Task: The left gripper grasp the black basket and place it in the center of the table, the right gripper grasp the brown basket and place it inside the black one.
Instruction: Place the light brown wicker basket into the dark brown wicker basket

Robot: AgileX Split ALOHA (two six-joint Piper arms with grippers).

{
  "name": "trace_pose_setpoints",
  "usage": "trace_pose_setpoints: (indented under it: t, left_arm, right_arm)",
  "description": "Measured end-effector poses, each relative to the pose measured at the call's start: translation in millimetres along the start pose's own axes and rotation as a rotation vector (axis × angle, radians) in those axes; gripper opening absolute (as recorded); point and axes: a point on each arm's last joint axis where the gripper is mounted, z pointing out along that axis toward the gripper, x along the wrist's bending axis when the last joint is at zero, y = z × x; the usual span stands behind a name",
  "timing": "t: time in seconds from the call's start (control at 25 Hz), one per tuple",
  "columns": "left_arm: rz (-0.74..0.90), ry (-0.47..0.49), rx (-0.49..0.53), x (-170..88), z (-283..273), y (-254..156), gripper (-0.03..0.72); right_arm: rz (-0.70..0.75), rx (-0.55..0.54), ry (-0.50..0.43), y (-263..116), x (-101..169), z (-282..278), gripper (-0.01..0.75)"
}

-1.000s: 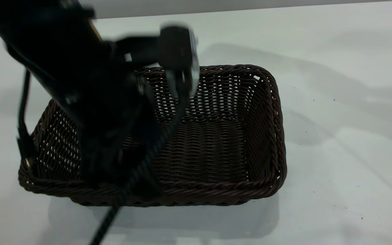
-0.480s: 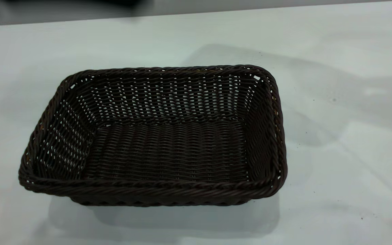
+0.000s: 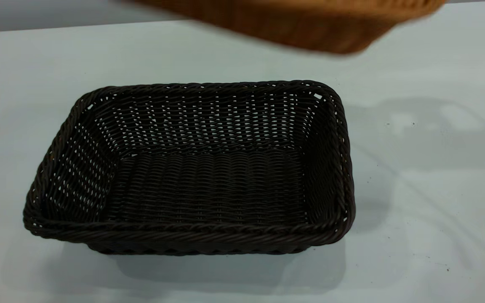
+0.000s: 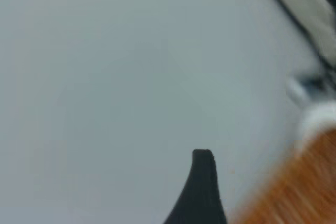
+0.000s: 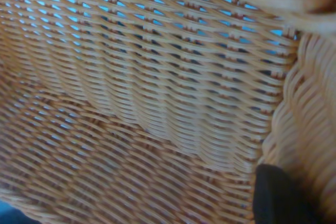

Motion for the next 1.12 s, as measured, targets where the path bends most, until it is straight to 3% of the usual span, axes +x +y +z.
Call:
trace_pose_setpoints:
  t: [0.4, 1.12]
  left_arm:
    - [0.031, 0.181, -0.041, 17.9, 0.3, 1.8, 0.554]
    - [0.035, 0.200, -0.016, 21.6, -0.1, -2.1, 0.501]
  right_arm:
    - [-0.017, 0.207, 0.013, -9.8, 21.7, 66.3, 0.107]
    - [0.060, 0.311, -0.011, -8.0, -7.3, 109.4, 0.106]
